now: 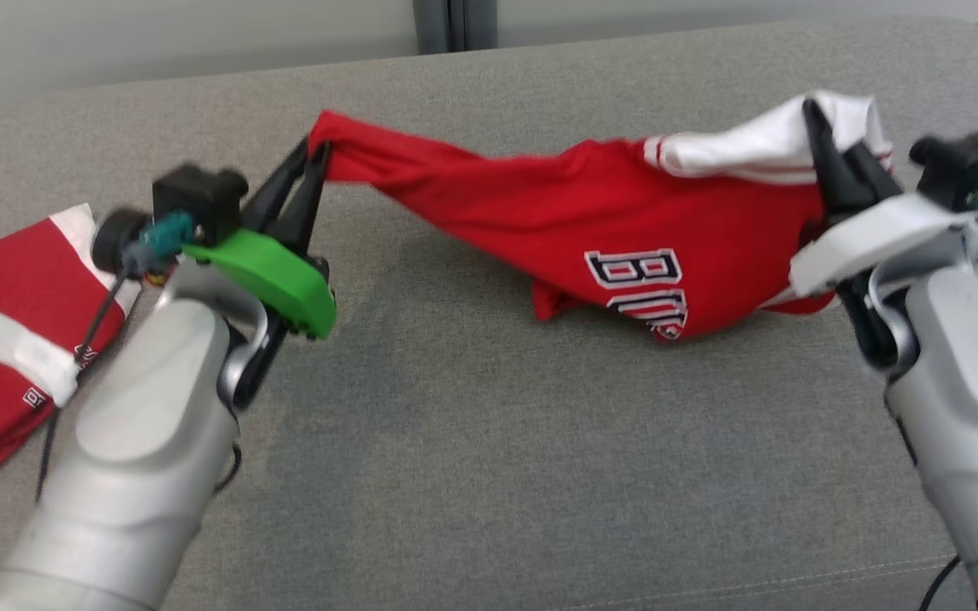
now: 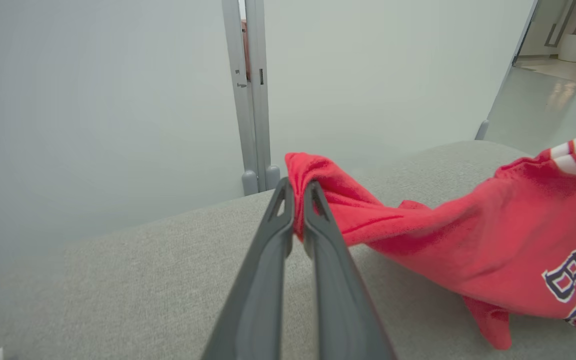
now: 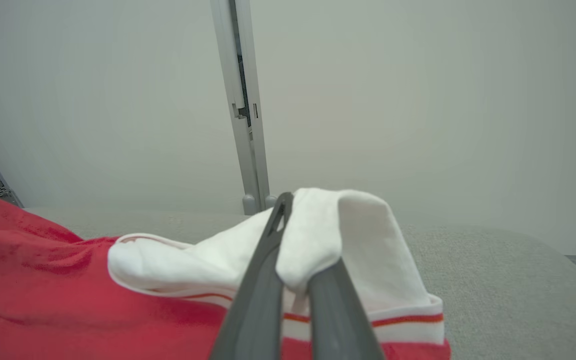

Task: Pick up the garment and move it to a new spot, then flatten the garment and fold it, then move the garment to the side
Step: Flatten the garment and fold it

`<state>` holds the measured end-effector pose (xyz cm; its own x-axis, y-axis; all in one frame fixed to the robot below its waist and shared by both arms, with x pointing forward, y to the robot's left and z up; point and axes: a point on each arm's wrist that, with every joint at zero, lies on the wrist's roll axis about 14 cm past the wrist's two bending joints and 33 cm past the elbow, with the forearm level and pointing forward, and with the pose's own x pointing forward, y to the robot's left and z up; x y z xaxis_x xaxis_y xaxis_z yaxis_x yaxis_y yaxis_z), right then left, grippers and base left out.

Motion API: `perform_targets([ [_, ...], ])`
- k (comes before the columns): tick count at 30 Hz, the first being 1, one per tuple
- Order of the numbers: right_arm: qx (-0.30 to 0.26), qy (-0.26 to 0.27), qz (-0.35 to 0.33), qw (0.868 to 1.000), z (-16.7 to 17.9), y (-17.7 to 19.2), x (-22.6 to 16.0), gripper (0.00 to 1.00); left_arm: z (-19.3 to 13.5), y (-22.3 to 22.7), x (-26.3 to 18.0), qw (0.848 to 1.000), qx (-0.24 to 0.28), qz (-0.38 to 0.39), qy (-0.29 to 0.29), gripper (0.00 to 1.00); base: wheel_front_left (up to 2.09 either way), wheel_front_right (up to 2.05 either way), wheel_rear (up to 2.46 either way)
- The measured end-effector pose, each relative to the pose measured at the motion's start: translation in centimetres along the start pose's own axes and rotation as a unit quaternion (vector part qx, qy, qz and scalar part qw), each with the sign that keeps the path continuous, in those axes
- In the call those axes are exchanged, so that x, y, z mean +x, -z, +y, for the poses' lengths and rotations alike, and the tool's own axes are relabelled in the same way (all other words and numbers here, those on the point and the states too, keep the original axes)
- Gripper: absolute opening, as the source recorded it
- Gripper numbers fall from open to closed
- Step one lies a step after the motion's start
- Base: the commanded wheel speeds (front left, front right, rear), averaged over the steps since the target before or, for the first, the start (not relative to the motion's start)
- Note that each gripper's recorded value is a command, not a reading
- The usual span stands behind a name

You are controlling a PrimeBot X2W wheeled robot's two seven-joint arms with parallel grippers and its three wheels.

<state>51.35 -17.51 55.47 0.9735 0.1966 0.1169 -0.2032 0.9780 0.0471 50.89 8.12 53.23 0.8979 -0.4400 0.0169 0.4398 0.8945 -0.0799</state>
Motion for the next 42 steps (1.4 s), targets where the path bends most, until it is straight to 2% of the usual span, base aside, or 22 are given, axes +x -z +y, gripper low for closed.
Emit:
perform_targets([
  [3,-0.007,-0.004,-0.031,0.999,-0.7,-3.7,4.2,0.0,1.3,-3.8,3.2,0.999,0.035,-0.016,0.008,0.0,0.0,0.0,0.0],
  [6,-0.017,-0.007,-0.056,0.998,-1.1,-7.2,8.1,0.0,2.5,-8.0,6.3,0.998,0.039,-0.042,0.005,0.0,0.0,0.0,0.0],
  [9,-0.015,-0.003,-0.094,0.995,-1.5,-11.6,11.7,0.0,3.3,-12.7,9.2,0.995,0.071,-0.077,0.008,0.0,0.0,0.0,0.0],
  [12,-0.011,0.001,-0.125,0.992,-1.7,-15.0,14.2,0.0,3.9,-16.2,11.1,0.992,0.073,-0.106,0.005,0.0,0.0,0.0,0.0],
  [14,-0.013,0.001,-0.159,0.987,-1.7,-18.4,15.6,0.0,4.9,-19.0,12.4,0.989,0.075,-0.13,-0.005,0.0,0.0,0.0,0.0],
  [17,-0.032,0.002,-0.183,0.983,-1.7,-21.4,16.0,0.0,5.4,-21.3,13.2,0.986,0.081,-0.145,-0.014,0.0,0.0,0.0,0.0],
  [22,-0.059,0.002,-0.207,0.977,-1.6,-24.9,16.3,0.0,3.8,-24.9,14.3,0.98,0.083,-0.182,0.0,0.0,0.0,0.0,0.0],
  [27,-0.057,-0.014,-0.158,0.986,-0.9,-19.6,17.6,0.0,4.4,-21.3,15.4,0.984,0.066,-0.168,0.001,0.0,0.0,0.0,0.0],
  [32,-0.04,-0.019,-0.11,0.993,-1.7,-12.4,17.1,0.0,5.3,-14.0,15.5,0.991,0.017,-0.13,-0.002,0.0,0.0,0.0,0.0],
  [37,-0.026,-0.031,-0.053,0.998,-2.1,-5.5,13.6,0.0,5.9,-6.5,12.9,0.997,-0.023,-0.071,-0.017,0.0,0.0,0.0,0.0],
  [42,-0.016,-0.041,0.003,0.999,-2.3,-0.1,8.4,0.0,5.4,-3.5,9.0,0.994,-0.071,-0.072,-0.042,0.0,0.0,0.0,0.0],
])
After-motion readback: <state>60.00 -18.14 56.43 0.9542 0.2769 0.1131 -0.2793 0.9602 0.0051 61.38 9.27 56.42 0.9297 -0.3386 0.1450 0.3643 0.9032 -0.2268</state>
